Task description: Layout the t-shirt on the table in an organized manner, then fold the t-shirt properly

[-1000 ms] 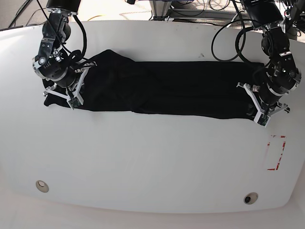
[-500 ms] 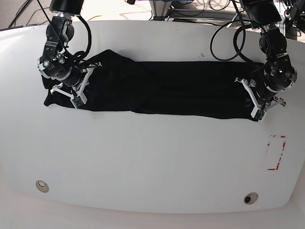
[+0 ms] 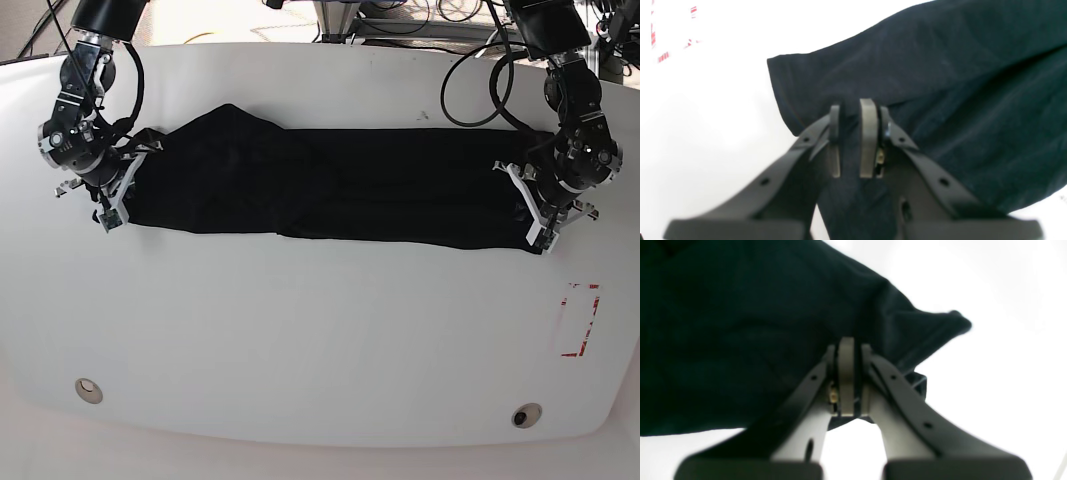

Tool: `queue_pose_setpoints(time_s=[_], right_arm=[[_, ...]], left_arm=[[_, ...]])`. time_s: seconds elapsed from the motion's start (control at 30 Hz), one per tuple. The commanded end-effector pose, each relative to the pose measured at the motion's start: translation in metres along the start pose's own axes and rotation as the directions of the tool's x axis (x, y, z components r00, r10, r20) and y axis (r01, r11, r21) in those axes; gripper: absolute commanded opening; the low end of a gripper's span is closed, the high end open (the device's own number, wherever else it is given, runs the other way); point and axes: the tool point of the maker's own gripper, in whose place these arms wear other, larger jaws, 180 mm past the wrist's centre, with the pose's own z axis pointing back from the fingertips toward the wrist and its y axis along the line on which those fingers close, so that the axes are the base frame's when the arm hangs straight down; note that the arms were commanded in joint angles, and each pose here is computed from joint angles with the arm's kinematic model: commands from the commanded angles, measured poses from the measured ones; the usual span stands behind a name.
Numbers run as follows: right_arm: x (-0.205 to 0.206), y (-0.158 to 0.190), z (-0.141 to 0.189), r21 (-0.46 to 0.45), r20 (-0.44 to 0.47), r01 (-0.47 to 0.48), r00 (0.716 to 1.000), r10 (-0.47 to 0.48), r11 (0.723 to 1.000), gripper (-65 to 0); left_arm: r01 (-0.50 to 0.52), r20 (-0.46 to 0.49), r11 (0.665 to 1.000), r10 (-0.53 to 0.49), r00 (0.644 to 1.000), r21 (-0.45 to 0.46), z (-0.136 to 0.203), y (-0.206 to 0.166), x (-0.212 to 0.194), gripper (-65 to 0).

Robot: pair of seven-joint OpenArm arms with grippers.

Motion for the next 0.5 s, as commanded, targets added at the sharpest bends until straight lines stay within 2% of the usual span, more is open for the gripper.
queue_pose_setpoints(time_s=[0.0,0.3,0.47], right_arm=[[0.014,0.000,0.004,0.005,0.050,-0.013,0.999,0.013,1.000,-62.3],[0.025,0.020,-0.003,0.047,0.082,0.027,0.996,-0.031,0.999,-62.3],[0.017,0.029,-0.019,0.091,0.062,0.075,0.995,-0.081,0.993,-62.3]], left_arm=[[0.005,0.031,1.000,-0.005,0.999,0.008,0.002,0.006,0.009,-58.9],[-0.001,0.031,1.000,0.000,1.000,0.017,0.003,0.010,0.010,-58.9],[-0.069,0.027,0.996,0.067,0.997,0.063,0.007,0.033,0.000,-57.8]])
